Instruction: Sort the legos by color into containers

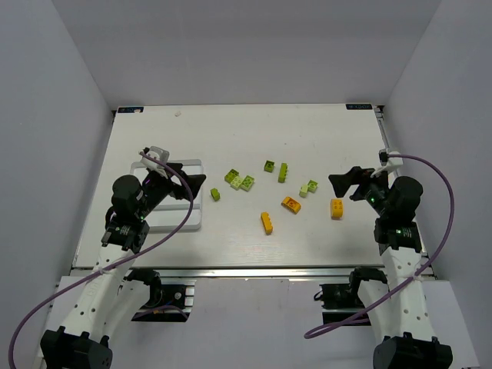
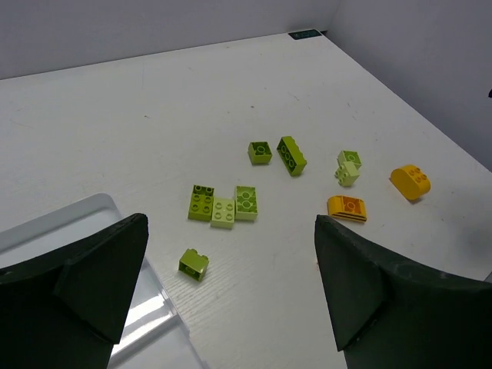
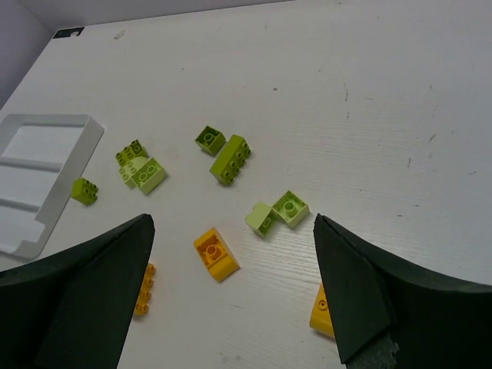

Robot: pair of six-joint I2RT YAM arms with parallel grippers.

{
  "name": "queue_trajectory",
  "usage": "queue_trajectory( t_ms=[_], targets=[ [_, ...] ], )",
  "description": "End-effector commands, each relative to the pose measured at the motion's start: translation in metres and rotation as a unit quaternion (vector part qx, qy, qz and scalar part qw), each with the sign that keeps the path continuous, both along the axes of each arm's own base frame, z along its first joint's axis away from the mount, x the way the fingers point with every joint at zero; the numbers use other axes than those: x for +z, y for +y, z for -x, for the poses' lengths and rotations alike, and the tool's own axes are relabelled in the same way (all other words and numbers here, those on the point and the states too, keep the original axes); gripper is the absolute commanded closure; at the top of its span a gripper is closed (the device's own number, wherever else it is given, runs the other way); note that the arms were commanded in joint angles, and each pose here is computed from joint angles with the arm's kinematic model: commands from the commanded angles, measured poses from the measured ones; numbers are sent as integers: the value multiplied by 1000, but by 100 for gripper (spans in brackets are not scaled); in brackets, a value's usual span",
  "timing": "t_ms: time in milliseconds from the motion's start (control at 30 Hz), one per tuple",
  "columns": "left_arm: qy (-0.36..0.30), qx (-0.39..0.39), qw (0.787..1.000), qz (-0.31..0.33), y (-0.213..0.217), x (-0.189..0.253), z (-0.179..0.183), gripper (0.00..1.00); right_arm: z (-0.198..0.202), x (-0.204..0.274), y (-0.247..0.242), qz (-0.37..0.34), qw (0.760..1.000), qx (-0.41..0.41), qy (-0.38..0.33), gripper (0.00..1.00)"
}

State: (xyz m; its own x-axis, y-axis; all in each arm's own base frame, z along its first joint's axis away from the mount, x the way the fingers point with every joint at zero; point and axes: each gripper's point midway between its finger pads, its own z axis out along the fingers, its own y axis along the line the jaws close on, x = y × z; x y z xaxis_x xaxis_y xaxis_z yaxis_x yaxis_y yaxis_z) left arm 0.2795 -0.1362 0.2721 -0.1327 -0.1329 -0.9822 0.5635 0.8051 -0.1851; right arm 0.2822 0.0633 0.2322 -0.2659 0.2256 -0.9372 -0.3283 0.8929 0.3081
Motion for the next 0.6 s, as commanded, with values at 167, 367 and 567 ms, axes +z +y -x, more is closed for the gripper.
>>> queue_trajectory(
  t_ms=[167,367,567],
  targets=[
    [-6,-26,1000,-3,-7,-1,3,3,25,0,40,66,980,169,-76,11],
    [2,-28,1000,2,-10,-5,0,78,56,-23,62,137,934,301,-133,11],
    [44,-18,999,7,-12,-21,-13,38,39,-28,49,138,954,246,-98,23]
  ],
)
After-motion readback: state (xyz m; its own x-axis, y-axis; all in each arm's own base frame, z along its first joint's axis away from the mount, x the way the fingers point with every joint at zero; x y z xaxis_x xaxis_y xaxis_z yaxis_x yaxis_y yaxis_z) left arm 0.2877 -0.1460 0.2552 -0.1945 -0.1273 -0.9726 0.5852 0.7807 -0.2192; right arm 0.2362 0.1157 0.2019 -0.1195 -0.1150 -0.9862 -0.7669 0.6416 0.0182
